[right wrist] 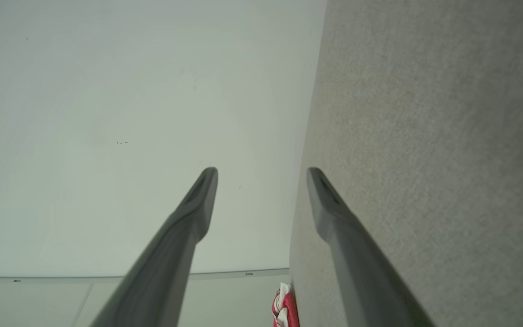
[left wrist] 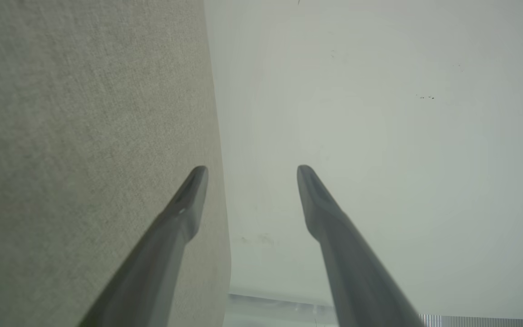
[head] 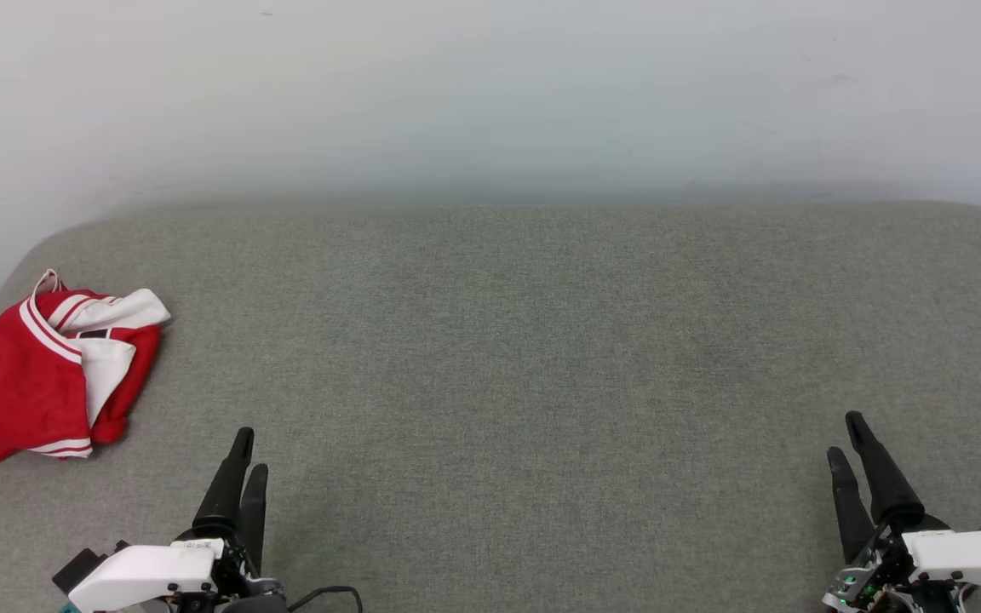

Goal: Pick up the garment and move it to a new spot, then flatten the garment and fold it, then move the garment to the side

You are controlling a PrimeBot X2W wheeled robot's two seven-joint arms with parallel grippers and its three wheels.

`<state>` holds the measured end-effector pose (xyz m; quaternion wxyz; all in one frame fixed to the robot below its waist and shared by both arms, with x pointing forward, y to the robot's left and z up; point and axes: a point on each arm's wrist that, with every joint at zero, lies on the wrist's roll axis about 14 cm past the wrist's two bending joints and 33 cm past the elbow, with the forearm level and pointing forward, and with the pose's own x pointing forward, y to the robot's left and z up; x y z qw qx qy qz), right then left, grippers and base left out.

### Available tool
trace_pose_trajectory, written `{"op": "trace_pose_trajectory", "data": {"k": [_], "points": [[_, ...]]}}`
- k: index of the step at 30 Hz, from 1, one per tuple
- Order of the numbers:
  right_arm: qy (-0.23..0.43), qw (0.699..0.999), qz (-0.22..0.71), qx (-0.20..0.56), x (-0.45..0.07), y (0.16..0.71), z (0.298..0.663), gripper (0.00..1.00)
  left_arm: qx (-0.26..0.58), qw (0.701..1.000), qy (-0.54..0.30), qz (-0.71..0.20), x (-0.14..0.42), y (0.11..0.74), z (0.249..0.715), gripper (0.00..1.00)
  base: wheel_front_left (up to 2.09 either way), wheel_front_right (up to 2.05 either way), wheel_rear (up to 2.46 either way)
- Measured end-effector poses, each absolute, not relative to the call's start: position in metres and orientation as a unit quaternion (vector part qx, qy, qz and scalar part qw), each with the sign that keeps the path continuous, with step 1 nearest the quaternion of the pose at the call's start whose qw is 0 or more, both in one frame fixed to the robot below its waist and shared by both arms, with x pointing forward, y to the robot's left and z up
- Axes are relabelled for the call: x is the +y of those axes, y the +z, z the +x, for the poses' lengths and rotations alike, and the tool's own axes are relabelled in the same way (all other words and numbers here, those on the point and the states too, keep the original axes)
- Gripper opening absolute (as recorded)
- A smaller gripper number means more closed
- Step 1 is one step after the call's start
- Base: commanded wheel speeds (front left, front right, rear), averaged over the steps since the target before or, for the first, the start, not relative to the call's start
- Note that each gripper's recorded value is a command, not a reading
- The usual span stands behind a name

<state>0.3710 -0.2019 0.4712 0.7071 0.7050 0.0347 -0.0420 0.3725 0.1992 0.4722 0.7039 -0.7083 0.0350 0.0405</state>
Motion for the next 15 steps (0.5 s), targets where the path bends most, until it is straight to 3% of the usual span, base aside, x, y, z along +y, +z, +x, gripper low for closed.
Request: {"op": "trace_pose_trajectory", "data": {"k": [9,15], "points": [[-0.050,0.728,0.683,0.024,-0.205,0.474,0.372,1.00,0.024,0.720,0.054,-0.691,0.204,0.472,0.372,1.00,0.00,0.00,0.00],[-0.052,0.761,0.647,0.018,-0.207,0.477,0.373,1.00,0.016,0.744,0.066,-0.665,0.212,0.471,0.371,1.00,0.00,0.00,0.00]]}}
